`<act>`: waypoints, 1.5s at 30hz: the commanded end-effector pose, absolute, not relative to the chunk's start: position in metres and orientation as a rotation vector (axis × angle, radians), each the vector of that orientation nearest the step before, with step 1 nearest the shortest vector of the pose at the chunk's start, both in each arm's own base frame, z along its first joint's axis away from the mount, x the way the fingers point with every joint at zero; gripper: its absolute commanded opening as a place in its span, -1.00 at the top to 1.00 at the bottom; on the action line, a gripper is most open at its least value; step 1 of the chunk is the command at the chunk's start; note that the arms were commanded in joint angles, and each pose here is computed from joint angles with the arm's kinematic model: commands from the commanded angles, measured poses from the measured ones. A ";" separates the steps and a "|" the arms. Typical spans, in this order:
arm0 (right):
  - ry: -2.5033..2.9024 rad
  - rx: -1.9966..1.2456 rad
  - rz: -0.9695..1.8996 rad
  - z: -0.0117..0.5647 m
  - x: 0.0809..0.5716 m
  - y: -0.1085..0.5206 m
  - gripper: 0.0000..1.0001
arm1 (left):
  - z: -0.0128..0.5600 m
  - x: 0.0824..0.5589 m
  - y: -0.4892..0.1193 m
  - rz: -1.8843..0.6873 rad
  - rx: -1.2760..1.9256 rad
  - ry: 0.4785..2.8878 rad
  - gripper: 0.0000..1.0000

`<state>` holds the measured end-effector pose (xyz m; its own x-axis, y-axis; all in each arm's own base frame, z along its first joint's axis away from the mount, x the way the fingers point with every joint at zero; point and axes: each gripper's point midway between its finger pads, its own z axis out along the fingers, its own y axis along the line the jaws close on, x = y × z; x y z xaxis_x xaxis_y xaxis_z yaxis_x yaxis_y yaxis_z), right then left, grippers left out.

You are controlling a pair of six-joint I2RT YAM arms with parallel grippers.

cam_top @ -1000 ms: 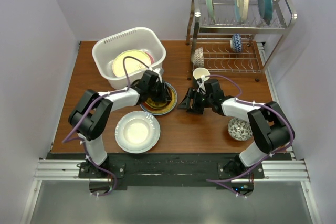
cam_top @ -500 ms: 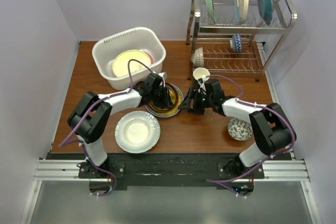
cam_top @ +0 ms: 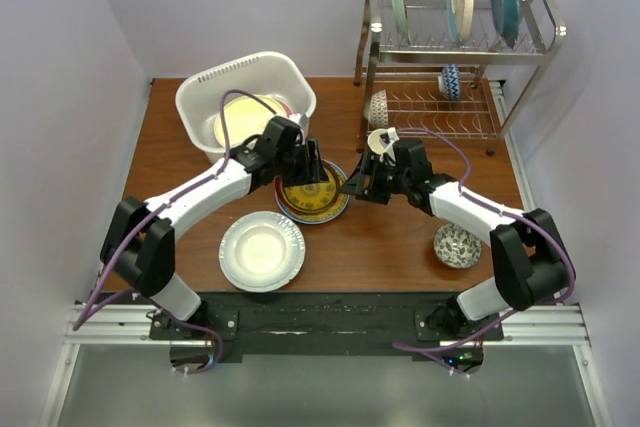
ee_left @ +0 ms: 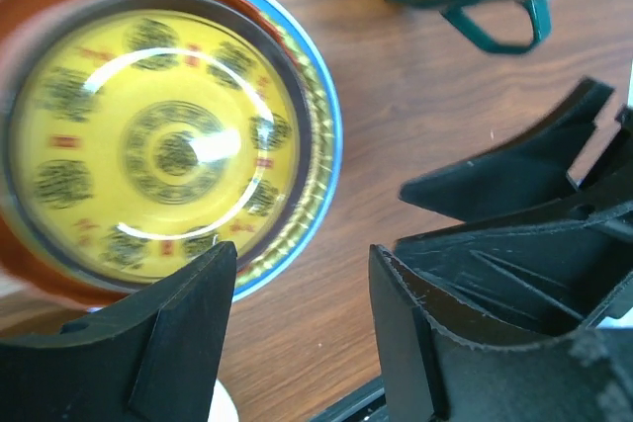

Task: Place the plates into the plastic bin on the countertop
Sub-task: Move the plate to the center of the board.

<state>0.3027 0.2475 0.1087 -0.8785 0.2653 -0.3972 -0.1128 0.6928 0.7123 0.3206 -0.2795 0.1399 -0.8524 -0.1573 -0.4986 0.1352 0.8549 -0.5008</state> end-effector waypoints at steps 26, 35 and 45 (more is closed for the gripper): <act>2.540 0.060 1.048 0.070 0.327 0.301 0.29 | 0.099 0.354 -0.190 -0.505 -0.143 2.575 0.25; 2.612 0.074 1.011 0.041 0.319 0.296 0.30 | 0.089 0.354 -0.198 -0.545 -0.114 2.585 0.28; 2.603 0.067 1.028 0.040 0.320 0.298 0.31 | 0.080 0.359 -0.201 -0.548 -0.109 2.599 0.35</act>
